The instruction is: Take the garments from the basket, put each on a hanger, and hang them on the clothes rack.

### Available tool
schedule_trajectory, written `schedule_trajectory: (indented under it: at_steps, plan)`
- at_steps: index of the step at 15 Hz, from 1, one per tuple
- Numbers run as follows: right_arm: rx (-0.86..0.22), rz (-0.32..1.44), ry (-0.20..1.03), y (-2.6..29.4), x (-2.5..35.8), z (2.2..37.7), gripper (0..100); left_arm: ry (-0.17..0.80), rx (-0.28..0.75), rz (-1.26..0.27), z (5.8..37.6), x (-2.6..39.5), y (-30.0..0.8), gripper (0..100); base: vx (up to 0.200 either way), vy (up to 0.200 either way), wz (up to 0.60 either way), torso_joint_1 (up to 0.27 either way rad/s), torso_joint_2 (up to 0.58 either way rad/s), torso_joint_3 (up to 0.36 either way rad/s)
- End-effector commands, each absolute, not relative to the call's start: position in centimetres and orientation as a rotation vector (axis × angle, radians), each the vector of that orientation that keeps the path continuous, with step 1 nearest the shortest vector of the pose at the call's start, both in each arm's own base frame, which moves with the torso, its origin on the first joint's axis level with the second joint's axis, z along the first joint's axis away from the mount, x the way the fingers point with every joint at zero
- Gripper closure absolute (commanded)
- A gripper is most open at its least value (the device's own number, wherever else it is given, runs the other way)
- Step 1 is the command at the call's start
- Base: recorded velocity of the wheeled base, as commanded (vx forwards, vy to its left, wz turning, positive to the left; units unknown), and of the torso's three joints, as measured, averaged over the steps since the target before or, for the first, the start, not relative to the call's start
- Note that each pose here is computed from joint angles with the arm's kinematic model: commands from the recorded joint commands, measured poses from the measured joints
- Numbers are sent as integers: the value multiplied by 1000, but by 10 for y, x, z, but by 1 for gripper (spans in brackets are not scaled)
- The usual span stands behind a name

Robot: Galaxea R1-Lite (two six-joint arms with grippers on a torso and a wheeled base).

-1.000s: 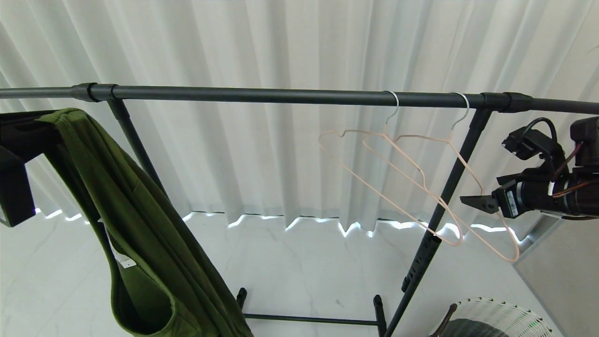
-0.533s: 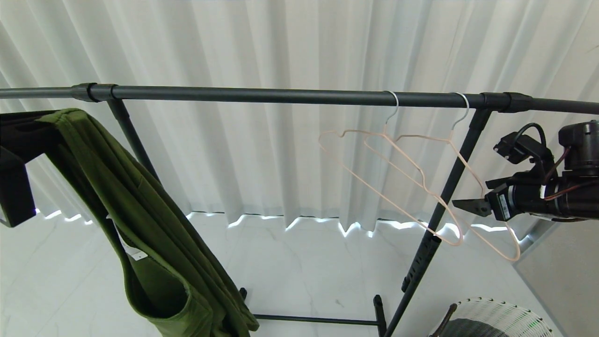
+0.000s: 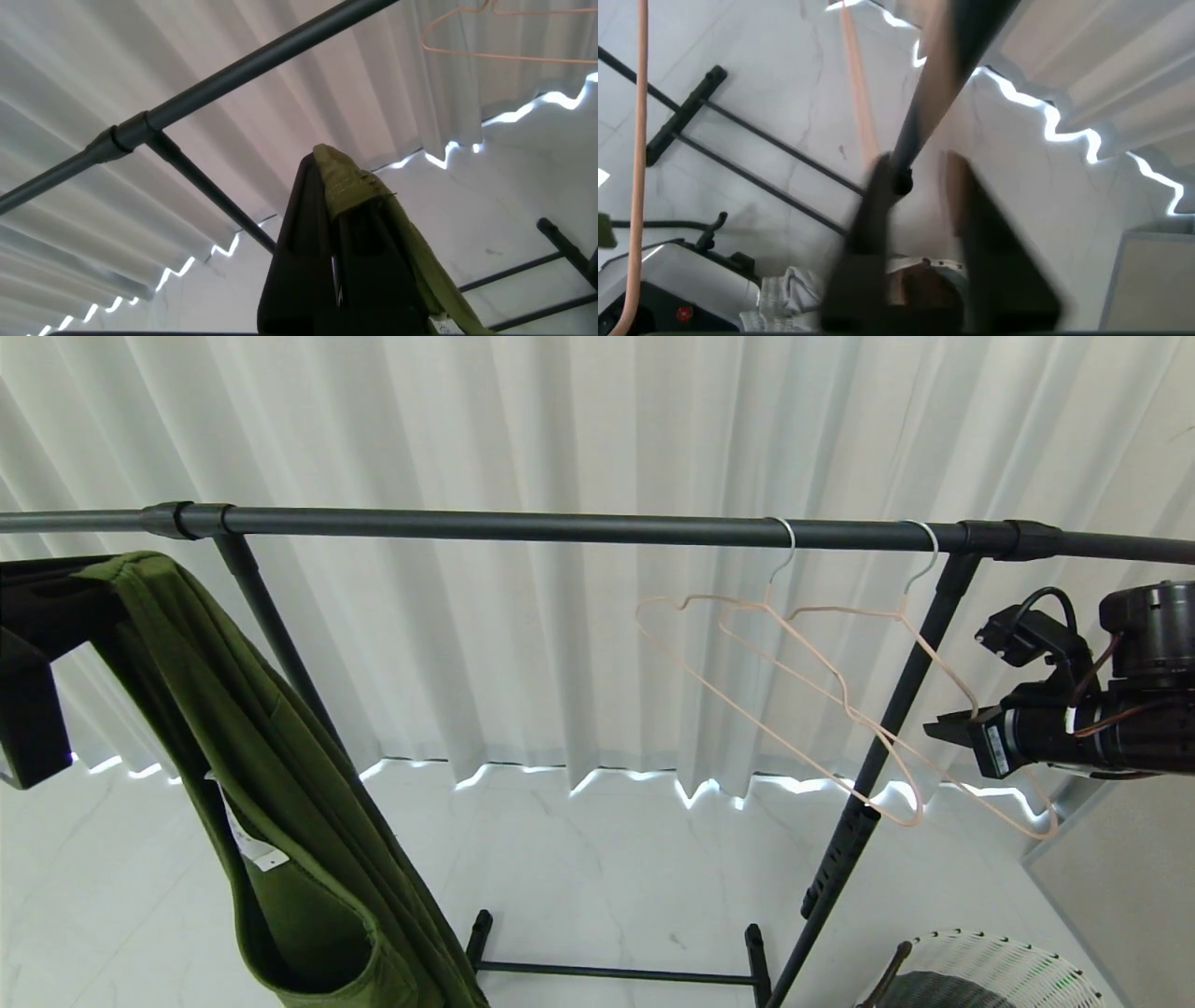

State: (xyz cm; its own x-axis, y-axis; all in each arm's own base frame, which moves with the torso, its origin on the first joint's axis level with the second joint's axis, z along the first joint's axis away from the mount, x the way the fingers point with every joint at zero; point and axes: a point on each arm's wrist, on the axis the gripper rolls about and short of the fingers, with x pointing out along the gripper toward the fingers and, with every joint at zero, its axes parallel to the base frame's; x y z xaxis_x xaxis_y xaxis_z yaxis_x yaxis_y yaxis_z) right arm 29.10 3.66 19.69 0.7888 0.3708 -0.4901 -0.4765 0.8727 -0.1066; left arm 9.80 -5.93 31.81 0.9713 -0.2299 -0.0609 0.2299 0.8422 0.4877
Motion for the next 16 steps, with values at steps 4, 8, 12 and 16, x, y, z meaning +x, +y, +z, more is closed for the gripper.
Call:
schedule_trajectory:
  at_steps: [4, 8, 12, 16]
  plan:
    - [-224, 487, 454, 37, 285, 203, 100, 0, 514, -243, 318, 98, -59, 100, 0, 0, 0, 0, 0, 0]
    - [-214, 500, 425, 37, 278, 211, 100, -4, 512, -242, 319, 97, -59, 100, 0, 0, 0, 0, 0, 0]
    - [-83, 487, 367, 39, 253, 236, 100, -1, 508, -239, 318, 97, -58, 100, 0, 0, 0, 0, 0, 0]
    - [-62, 474, 327, 35, 221, 247, 100, 7, 513, -241, 315, 97, -58, 100, 0, 0, 0, 0, 0, 0]
